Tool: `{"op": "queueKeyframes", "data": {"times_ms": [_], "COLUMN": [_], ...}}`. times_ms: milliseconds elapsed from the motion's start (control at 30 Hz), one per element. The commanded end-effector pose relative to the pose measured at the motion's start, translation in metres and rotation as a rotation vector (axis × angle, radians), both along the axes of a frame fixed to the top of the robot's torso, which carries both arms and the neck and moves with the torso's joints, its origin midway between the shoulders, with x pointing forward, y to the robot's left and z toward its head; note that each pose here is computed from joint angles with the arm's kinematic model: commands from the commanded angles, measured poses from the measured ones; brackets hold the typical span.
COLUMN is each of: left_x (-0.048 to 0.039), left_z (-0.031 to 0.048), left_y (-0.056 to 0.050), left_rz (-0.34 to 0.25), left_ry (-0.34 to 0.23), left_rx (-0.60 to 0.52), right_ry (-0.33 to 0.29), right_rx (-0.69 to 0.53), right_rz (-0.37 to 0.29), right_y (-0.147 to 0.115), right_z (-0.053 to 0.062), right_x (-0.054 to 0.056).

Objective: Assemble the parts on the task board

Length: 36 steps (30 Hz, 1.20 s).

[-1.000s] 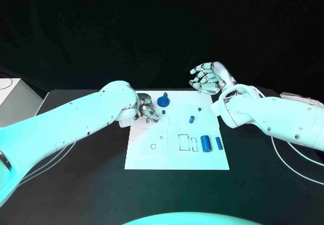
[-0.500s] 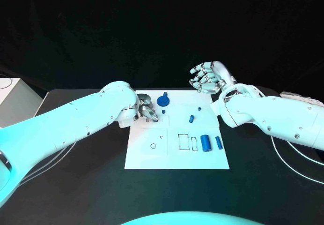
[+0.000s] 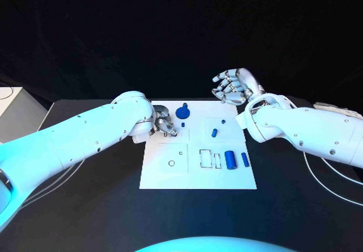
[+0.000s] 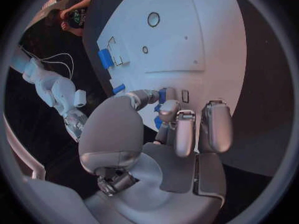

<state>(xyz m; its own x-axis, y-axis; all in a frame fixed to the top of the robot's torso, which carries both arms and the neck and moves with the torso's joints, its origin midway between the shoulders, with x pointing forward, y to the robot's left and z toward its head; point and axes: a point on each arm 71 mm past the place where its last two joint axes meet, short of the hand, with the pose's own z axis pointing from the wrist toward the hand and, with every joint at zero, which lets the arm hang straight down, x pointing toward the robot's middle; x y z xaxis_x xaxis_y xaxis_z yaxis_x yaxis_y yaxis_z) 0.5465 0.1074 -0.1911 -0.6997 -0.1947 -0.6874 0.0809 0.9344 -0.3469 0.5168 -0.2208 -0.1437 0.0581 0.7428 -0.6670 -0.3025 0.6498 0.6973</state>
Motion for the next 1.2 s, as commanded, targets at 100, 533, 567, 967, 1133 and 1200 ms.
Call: {"op": "queueKeyframes", "data": {"times_ms": [100, 533, 567, 967, 1133, 1200], "left_x": [-0.0008, 0.0010, 0.0011, 0.0018, 0.0017, 0.0017], "left_z": [-0.0016, -0.0030, -0.0033, -0.0079, -0.0090, -0.0092], "left_y": [-0.0002, -0.0033, -0.0040, -0.0079, -0.0080, -0.0080], "left_rz": [-0.012, -0.011, -0.012, -0.020, -0.020, -0.019], "left_ry": [0.016, 0.023, 0.025, 0.052, 0.060, 0.063], "left_rx": [0.006, 0.009, 0.009, 0.020, 0.018, 0.015], "right_ry": [-0.010, -0.009, -0.009, -0.009, -0.008, -0.007], "right_rx": [-0.004, -0.004, -0.004, -0.003, -0.003, -0.003], "right_rz": [0.007, 0.009, 0.010, 0.011, 0.012, 0.012], "right_y": [0.0007, 0.0016, 0.0018, 0.0025, 0.0027, 0.0027], "right_z": [0.0010, 0.0009, 0.0009, 0.0009, 0.0009, 0.0008], "right_x": [-0.0002, -0.0001, -0.0002, -0.0003, -0.0002, -0.0002]}}
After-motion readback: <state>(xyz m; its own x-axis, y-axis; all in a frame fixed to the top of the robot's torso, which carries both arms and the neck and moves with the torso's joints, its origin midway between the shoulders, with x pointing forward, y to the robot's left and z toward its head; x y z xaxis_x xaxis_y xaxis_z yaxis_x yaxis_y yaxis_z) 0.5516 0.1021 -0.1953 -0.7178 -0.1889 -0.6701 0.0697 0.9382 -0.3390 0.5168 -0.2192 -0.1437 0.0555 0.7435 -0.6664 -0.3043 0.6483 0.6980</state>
